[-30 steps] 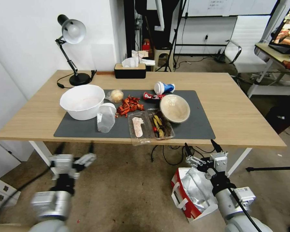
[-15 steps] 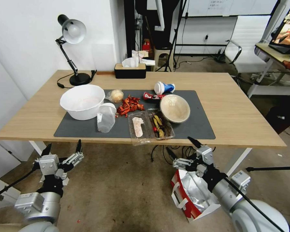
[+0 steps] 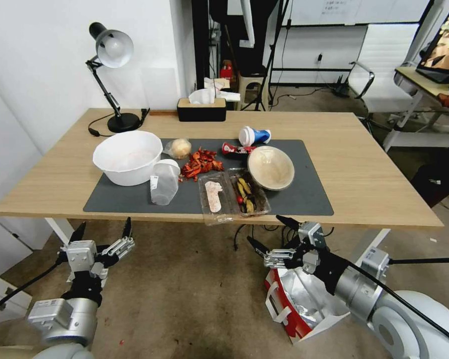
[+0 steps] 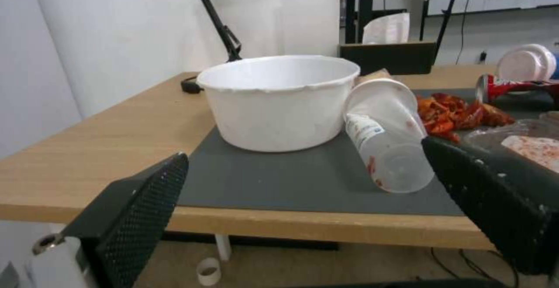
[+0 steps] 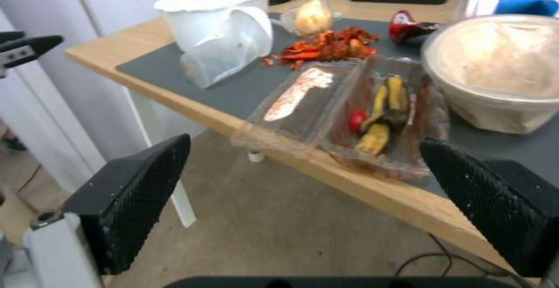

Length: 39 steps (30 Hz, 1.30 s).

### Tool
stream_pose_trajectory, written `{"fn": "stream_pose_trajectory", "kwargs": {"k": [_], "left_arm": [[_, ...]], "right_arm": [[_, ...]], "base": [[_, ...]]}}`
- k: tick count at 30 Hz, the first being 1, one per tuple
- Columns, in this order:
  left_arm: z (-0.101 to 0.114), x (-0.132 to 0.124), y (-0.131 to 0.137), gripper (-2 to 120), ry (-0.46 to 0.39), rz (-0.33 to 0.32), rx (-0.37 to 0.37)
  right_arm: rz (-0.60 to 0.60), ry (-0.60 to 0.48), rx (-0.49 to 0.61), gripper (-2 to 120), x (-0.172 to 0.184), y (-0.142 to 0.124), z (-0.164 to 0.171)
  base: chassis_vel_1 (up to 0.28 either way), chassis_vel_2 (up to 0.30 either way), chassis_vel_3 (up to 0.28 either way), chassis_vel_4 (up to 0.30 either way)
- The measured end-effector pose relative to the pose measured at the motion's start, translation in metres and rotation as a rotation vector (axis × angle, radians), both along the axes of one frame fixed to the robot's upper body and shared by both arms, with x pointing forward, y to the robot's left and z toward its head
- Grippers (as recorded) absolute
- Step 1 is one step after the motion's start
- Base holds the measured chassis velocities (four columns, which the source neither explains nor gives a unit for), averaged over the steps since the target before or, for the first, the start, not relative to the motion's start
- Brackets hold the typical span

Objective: Pick up the food delivery bag from the floor and place it on the table.

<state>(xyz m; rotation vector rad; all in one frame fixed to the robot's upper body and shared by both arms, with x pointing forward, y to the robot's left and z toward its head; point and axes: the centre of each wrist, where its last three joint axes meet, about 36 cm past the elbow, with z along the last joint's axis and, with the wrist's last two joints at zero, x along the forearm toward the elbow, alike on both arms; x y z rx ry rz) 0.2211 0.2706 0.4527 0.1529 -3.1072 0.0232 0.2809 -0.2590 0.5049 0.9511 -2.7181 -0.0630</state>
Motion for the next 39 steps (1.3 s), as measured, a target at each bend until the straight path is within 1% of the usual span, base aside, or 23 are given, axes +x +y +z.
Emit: {"fn": "stream_pose_trajectory", "kwargs": {"k": [21, 23, 39], "left_arm": [[-0.0008, 0.0, 0.0005, 100, -0.002, -0.001, -0.001], [-0.0009, -0.0004, 0.0005, 100, -0.007, -0.001, 0.0], [-0.0008, -0.0013, 0.0015, 100, -0.028, 0.003, 0.006]], "right_arm": [[-0.134, 0.023, 0.009, 100, -0.0043, 0.0032, -0.0081], [-0.166, 0.029, 0.01, 100, -0.0061, 0.0045, -0.0084], [-0.174, 0.038, 0.017, 100, -0.0079, 0.0072, -0.0075]], "base": [[0.0, 0.0, 0.0, 0.0], [0.0, 0.0, 0.0, 0.0], [0.0, 0.0, 0.0, 0.0]]}}
